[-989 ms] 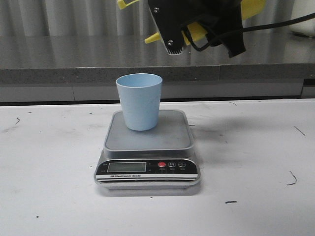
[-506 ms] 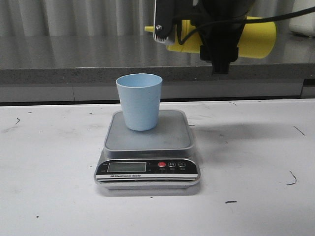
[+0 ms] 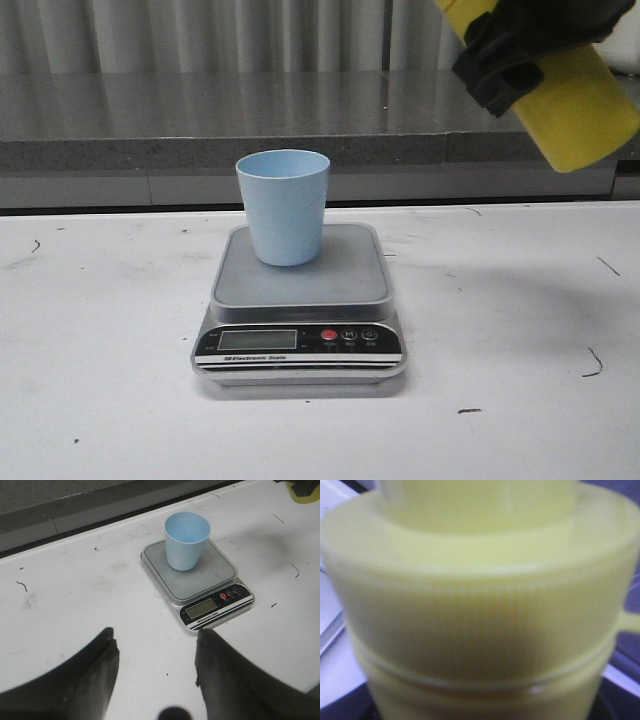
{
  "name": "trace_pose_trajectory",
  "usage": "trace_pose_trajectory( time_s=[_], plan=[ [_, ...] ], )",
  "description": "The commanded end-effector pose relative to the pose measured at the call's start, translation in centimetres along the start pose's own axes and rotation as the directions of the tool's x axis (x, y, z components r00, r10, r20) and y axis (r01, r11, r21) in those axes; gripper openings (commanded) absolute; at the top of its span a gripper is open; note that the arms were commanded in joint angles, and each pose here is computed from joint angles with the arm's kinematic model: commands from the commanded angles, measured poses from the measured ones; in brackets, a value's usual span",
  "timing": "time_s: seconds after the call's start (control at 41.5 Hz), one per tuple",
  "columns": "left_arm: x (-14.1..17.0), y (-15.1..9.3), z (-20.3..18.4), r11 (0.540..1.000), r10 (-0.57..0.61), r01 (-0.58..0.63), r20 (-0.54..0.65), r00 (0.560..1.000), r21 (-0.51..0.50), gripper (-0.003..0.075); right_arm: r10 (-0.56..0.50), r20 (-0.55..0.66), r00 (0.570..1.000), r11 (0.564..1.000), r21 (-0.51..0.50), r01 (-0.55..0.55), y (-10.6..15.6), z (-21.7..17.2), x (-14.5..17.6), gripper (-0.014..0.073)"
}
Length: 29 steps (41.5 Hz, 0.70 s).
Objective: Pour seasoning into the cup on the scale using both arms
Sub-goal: 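Turn the bottle upright and lower it back onto the table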
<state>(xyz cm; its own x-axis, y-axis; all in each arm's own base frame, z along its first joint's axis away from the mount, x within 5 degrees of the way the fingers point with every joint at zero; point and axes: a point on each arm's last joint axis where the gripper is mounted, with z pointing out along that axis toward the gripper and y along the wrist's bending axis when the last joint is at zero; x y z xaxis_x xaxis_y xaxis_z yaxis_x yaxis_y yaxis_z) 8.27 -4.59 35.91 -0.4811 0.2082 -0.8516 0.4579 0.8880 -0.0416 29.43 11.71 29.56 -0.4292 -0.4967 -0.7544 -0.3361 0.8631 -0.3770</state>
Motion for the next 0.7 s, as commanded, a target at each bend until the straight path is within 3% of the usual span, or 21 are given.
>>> trace_pose_trajectory(
  time_s=[0.0, 0.314, 0.458, 0.675],
  plan=[
    [-1.2, -0.1, -0.5, 1.0, -0.011, 0.01, 0.091, 0.996, 0.014, 0.0355, 0.072, 0.199, 0.977, 0.995, -0.085, -0.056, -0.9, -2.1, -0.3, 0.035],
    [-1.2, -0.1, -0.5, 1.0, -0.011, 0.01, 0.091, 0.996, 0.014, 0.0355, 0.309, 0.278, 0.91, 0.939, -0.24, -0.246, -3.1, -0.4, 5.8, 0.035],
    [-1.2, -0.1, -0.5, 1.0, -0.011, 0.01, 0.091, 0.996, 0.014, 0.0355, 0.333, 0.353, 0.874, 0.924, -0.305, -0.229, -3.2, 0.1, 7.3, 0.035],
    [-1.2, -0.1, -0.5, 1.0, -0.011, 0.01, 0.091, 0.996, 0.014, 0.0355, 0.348, 0.415, 0.841, 0.928, -0.277, -0.248, -3.2, 2.2, 7.8, 0.035]
  ],
)
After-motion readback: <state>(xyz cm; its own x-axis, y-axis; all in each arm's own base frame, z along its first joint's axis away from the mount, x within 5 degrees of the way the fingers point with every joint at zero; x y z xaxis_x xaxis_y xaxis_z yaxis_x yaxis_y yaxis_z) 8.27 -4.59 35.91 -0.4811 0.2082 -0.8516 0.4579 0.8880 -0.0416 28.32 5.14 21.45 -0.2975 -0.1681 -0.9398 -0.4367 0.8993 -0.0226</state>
